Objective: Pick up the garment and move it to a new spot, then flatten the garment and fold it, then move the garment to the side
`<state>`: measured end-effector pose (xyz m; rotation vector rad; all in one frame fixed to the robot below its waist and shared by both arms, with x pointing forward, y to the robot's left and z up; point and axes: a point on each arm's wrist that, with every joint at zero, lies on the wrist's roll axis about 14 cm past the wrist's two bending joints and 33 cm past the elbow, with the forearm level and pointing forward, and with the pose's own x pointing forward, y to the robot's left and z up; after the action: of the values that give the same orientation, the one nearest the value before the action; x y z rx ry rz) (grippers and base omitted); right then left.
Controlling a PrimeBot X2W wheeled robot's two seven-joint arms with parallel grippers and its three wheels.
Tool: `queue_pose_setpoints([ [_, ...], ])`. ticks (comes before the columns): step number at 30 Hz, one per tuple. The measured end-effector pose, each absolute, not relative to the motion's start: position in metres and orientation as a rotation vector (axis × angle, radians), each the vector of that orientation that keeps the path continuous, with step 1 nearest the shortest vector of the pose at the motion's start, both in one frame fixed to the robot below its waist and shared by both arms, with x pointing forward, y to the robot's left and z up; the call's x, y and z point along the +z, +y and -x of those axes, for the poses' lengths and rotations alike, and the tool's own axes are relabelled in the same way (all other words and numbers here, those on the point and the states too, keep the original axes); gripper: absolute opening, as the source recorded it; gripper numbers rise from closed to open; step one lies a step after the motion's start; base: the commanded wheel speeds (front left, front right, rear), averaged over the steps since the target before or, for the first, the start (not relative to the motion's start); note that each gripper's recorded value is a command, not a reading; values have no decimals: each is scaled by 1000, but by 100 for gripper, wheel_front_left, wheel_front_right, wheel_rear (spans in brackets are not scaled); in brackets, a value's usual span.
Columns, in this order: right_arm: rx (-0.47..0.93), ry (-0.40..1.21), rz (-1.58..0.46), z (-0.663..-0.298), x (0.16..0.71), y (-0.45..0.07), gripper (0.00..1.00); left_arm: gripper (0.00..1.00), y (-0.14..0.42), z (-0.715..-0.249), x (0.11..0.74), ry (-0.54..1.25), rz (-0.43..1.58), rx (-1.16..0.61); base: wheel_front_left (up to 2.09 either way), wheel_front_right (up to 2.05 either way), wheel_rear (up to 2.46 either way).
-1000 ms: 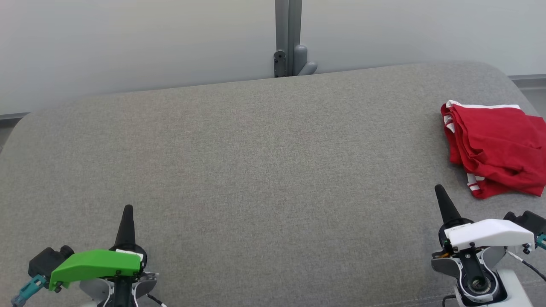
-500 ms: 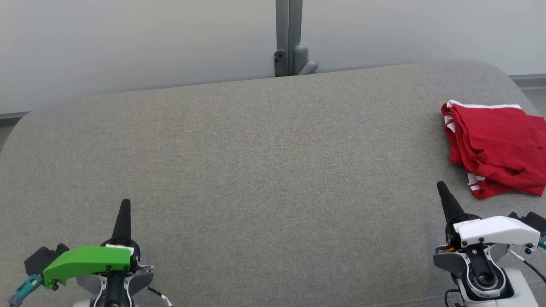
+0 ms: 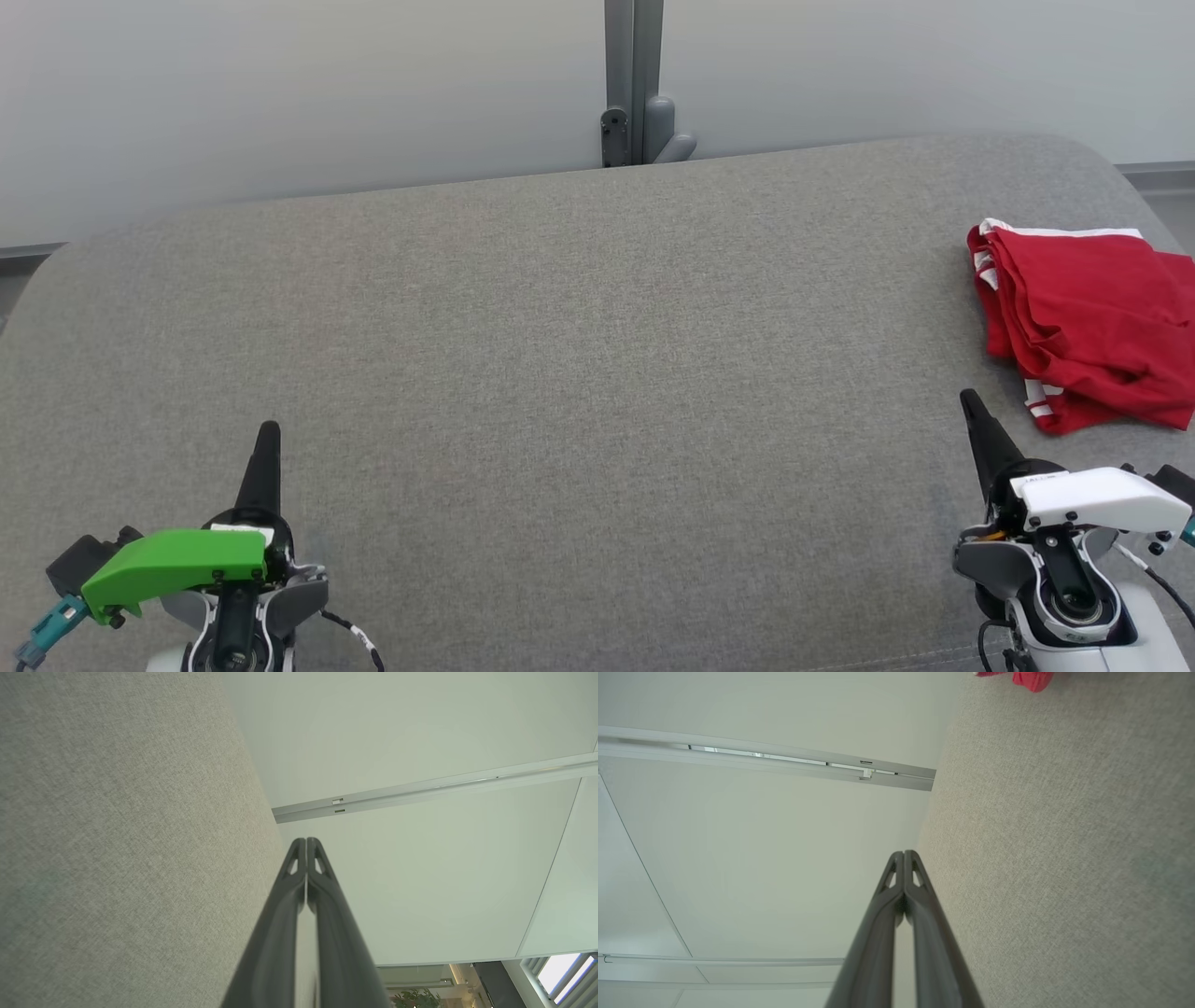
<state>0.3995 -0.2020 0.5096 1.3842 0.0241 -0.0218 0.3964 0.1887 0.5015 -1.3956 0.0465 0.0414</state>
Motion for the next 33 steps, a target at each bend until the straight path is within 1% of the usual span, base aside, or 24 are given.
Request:
queue_pose_setpoints([
  [26,3,0,-1571,-405,517,-206,0,0,193,-403,514,3,1569,6,0,0,0],
  [33,3,1,-1575,-405,517,-206,0,0,193,-404,516,0,1574,3,0,0,0],
])
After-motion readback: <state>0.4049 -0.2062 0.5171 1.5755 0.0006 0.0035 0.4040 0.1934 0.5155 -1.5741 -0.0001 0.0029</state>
